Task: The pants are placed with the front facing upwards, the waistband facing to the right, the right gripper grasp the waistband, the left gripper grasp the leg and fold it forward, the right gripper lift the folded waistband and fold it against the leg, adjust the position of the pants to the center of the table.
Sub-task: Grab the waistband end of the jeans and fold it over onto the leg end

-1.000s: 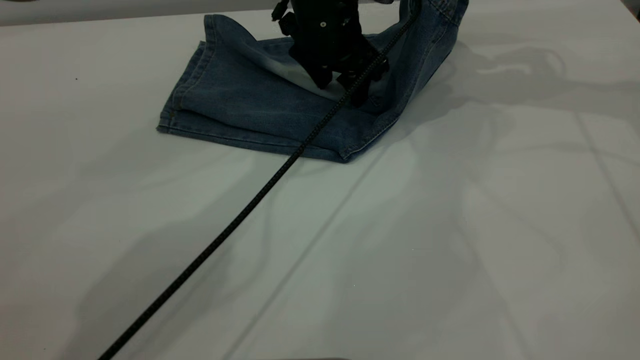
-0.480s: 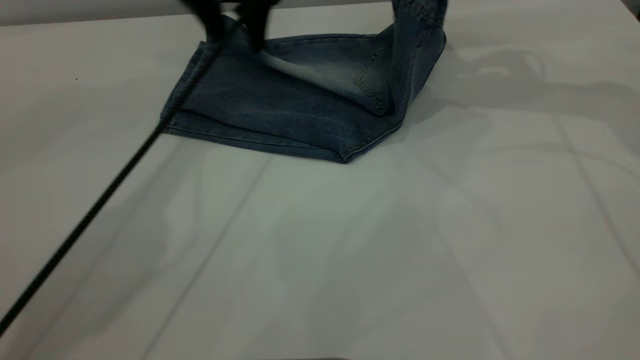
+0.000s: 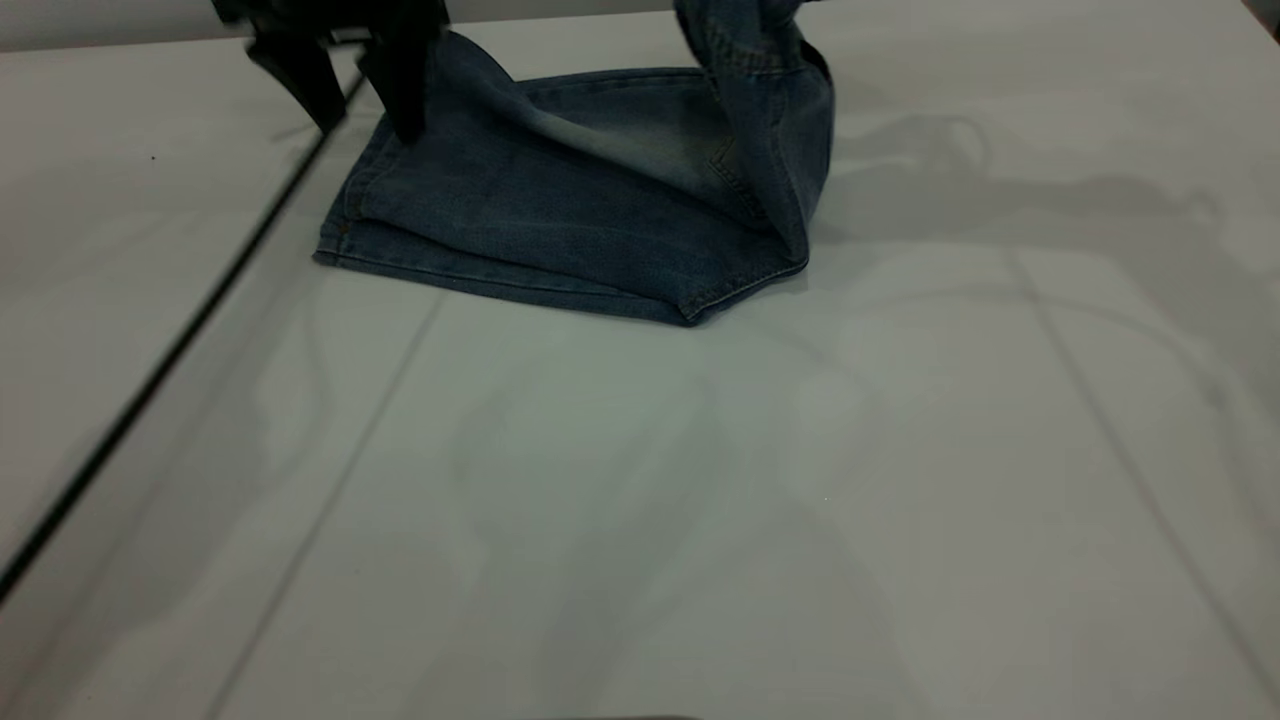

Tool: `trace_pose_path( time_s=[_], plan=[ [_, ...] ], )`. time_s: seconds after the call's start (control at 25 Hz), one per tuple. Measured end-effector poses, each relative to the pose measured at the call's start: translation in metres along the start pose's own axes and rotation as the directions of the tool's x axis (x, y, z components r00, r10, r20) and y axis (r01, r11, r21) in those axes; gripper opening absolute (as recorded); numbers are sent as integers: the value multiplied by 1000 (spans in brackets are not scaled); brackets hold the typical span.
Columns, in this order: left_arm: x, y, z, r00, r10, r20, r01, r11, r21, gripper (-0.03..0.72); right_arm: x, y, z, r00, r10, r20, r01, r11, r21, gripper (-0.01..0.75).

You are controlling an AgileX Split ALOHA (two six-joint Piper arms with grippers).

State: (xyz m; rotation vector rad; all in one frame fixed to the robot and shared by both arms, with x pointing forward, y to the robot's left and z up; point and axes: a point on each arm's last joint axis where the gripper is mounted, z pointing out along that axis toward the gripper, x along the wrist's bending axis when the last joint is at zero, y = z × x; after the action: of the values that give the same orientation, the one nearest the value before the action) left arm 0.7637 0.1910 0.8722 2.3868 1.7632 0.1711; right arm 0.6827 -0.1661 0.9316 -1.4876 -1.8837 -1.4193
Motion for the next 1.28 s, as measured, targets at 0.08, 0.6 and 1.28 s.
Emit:
trace_pose_path(
  time_s=[0.08, 0.6, 1.28],
  plan=[
    [-1, -2, 12, 1000, -1, 4, 1, 1000, 15, 484, 6, -1, 6, 1000, -18, -9, 18, 1000, 8, 87],
    [-1, -4, 19, 1000, -3, 7, 3, 1000, 23, 483, 75, 30, 36, 982, -133, -133, 119, 987, -108, 87],
    [5, 41, -114, 996, 12, -93, -42, 945, -325, 482, 51, 3, 104, 993, -109, -33, 101, 978, -185, 87]
  ],
)
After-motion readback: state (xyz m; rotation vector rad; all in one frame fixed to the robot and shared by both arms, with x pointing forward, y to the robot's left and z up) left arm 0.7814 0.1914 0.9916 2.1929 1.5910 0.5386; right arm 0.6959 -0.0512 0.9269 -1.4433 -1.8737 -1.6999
